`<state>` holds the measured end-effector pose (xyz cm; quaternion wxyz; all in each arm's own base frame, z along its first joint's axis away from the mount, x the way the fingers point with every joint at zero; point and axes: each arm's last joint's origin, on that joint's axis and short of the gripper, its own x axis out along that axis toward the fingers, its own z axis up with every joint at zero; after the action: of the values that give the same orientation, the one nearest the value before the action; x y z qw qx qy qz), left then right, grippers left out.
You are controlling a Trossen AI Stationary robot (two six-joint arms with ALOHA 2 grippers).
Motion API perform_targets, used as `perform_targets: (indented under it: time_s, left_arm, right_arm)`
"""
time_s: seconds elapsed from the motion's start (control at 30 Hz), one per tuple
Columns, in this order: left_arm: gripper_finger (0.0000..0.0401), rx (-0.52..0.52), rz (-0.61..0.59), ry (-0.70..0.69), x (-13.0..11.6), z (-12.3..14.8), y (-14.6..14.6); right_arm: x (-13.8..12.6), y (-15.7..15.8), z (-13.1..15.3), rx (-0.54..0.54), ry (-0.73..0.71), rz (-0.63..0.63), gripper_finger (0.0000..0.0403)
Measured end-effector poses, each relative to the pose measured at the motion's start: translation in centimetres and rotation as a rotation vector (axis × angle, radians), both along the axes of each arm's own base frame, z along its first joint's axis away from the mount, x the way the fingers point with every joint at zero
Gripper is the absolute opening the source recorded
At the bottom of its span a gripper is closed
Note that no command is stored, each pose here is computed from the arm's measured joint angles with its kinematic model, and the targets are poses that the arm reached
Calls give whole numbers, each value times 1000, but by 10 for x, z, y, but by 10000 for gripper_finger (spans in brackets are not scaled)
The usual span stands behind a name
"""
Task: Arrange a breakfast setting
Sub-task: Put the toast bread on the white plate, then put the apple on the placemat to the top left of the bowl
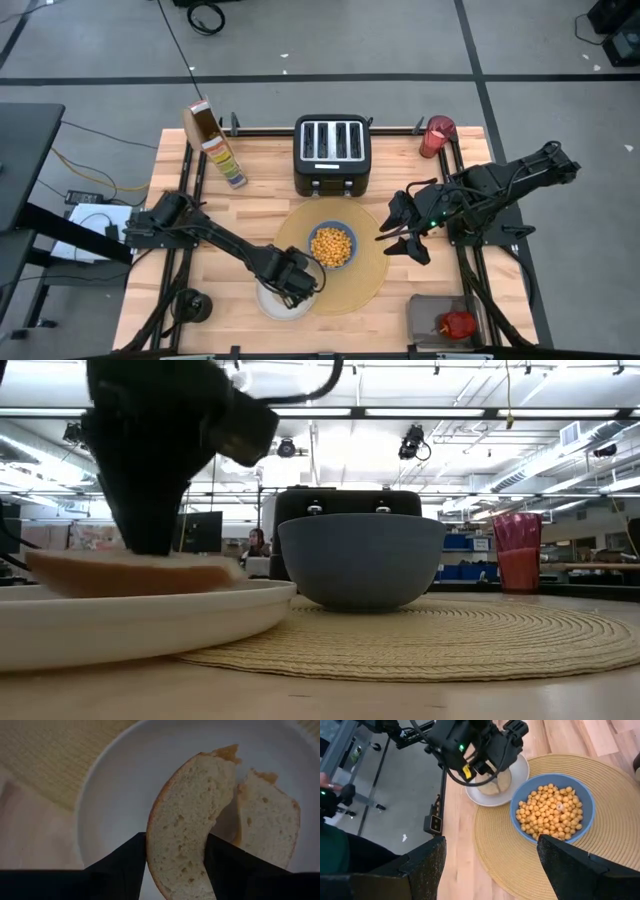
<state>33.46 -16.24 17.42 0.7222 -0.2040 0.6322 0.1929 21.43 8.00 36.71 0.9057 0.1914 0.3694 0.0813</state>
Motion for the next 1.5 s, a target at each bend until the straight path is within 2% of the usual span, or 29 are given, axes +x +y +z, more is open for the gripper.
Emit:
perform_targets:
  time_s: [0.17,0.6,0.97,1.17,1.33,1.5]
  left_arm:
    - [188,-18,3,76,-10,-15,2]
    - [189,-67,10,11,-8,-13,-5]
    - [236,-114,7,-38,-4,-8,-7]
    - [244,-107,6,13,-8,-9,-3]
    - [245,-95,8,29,-12,4,5]
    - [245,-135,14,-89,-12,34,11]
  right_arm:
    - [-1,3,0,5,2,8,316]
    - [-1,4,0,6,-1,13,316]
    - [-1,4,0,1,-5,14,316]
    - [-1,4,0,-12,-10,25,316]
    - [-1,3,0,-36,-20,32,316]
    - [-1,1,-1,-113,-28,-14,313]
